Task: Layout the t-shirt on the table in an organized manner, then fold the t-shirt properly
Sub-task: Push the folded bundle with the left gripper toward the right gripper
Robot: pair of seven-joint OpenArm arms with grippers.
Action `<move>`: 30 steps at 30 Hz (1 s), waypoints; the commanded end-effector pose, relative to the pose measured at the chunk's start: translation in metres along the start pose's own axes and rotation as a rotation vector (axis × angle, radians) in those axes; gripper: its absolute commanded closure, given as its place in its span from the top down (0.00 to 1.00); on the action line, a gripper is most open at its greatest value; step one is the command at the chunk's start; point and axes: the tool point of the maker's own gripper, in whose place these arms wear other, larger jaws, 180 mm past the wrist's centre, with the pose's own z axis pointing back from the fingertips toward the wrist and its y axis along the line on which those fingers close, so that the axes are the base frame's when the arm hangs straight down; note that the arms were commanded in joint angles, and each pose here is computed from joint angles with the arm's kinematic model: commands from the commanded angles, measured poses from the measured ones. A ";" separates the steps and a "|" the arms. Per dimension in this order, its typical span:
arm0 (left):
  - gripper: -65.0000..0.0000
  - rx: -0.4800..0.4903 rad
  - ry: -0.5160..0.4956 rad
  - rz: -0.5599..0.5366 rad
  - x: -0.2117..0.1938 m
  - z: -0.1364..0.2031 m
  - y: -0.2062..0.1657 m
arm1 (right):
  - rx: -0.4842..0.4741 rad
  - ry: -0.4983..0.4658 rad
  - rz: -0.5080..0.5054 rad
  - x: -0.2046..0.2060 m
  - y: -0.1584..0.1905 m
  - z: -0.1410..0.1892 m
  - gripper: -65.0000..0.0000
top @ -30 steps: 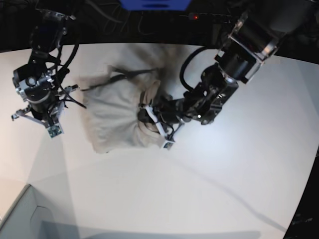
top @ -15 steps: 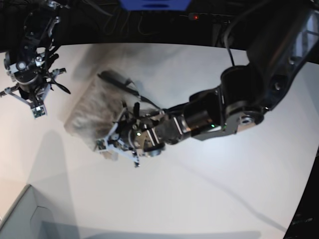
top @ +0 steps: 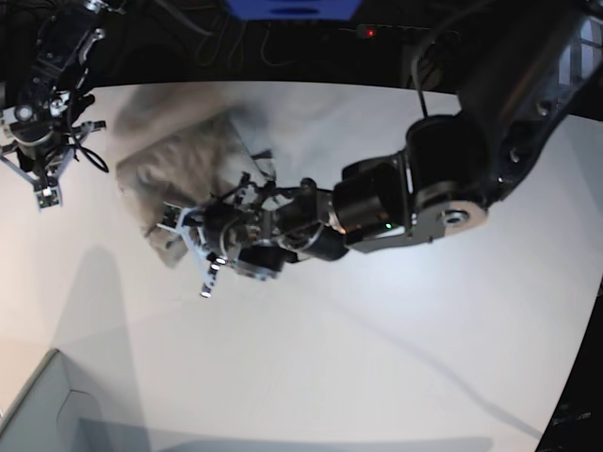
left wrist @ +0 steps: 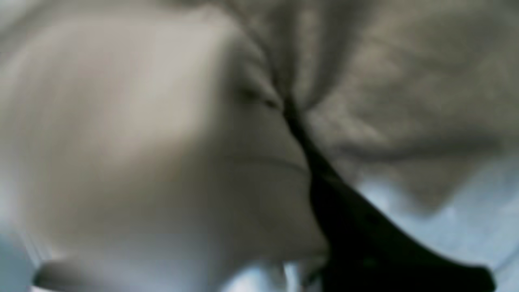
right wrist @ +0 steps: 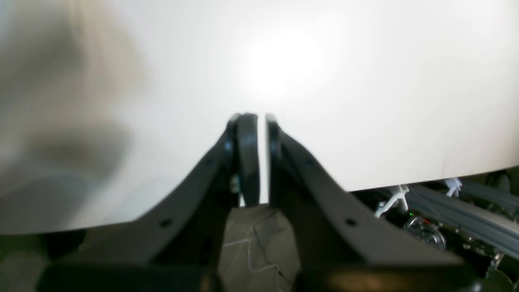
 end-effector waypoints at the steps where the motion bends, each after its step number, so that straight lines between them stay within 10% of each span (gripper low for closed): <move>1: 0.00 0.021 -0.019 -0.033 0.008 0.002 0.009 | -0.015 -0.028 0.007 0.008 -0.006 0.003 0.03; 20: 0.01 0.101 -0.090 -0.307 0.049 -0.006 -0.015 | -0.005 -0.026 -0.012 0.006 -0.001 0.003 0.03; 30: 0.60 0.153 -0.111 -0.245 0.054 0.000 -0.001 | 0.008 -0.026 -0.022 0.007 0.006 0.004 0.03</move>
